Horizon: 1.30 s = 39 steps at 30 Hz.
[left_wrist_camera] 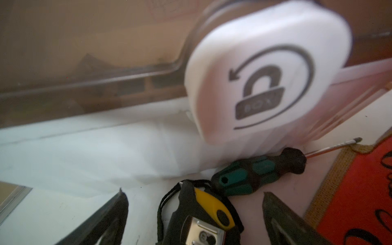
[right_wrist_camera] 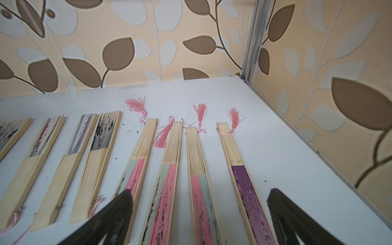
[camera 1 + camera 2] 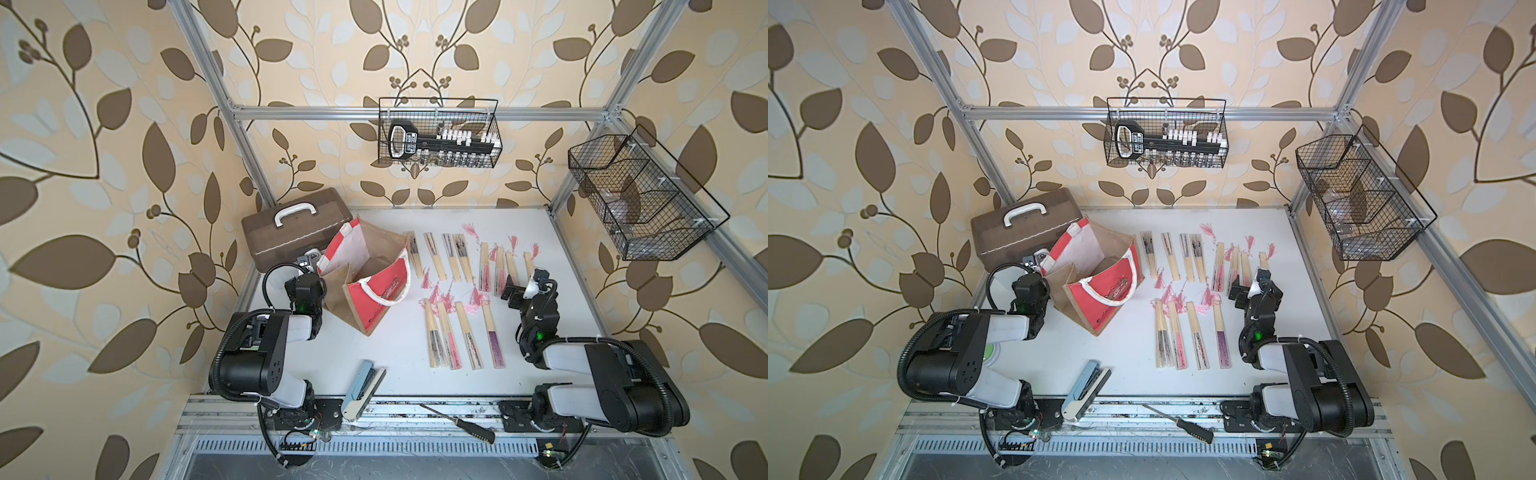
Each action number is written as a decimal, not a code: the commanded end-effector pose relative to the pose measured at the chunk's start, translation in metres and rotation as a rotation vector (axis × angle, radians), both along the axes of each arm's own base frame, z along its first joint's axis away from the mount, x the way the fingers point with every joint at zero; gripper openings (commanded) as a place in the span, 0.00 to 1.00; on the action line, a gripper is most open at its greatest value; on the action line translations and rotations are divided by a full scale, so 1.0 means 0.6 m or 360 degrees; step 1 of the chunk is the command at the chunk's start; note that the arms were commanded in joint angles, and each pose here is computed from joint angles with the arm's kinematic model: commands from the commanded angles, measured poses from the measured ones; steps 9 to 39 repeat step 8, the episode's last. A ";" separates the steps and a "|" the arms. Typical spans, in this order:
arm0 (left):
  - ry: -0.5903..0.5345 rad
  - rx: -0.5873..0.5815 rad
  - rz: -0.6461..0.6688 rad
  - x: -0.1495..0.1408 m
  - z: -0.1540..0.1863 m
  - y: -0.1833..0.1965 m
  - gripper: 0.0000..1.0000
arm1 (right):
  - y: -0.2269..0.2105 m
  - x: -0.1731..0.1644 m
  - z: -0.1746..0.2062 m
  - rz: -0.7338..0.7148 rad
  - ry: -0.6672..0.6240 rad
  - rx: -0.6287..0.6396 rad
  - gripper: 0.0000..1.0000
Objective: Take out the folding fans from the tote bags
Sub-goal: Reset both arms
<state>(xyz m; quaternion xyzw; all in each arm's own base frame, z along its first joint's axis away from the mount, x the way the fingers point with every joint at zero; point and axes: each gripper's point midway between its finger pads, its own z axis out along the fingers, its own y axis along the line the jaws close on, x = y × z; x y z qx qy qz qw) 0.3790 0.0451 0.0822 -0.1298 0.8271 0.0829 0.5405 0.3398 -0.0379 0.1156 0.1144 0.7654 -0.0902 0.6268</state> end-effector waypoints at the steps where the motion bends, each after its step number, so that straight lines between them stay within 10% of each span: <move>1: 0.0019 -0.0015 -0.0008 0.000 -0.005 -0.002 0.99 | 0.007 0.008 0.007 0.0028 -0.0004 -0.0033 1.00; 39: 0.0020 -0.0015 -0.0008 0.000 -0.005 -0.002 0.99 | 0.010 0.007 0.009 0.0053 -0.0013 -0.0032 1.00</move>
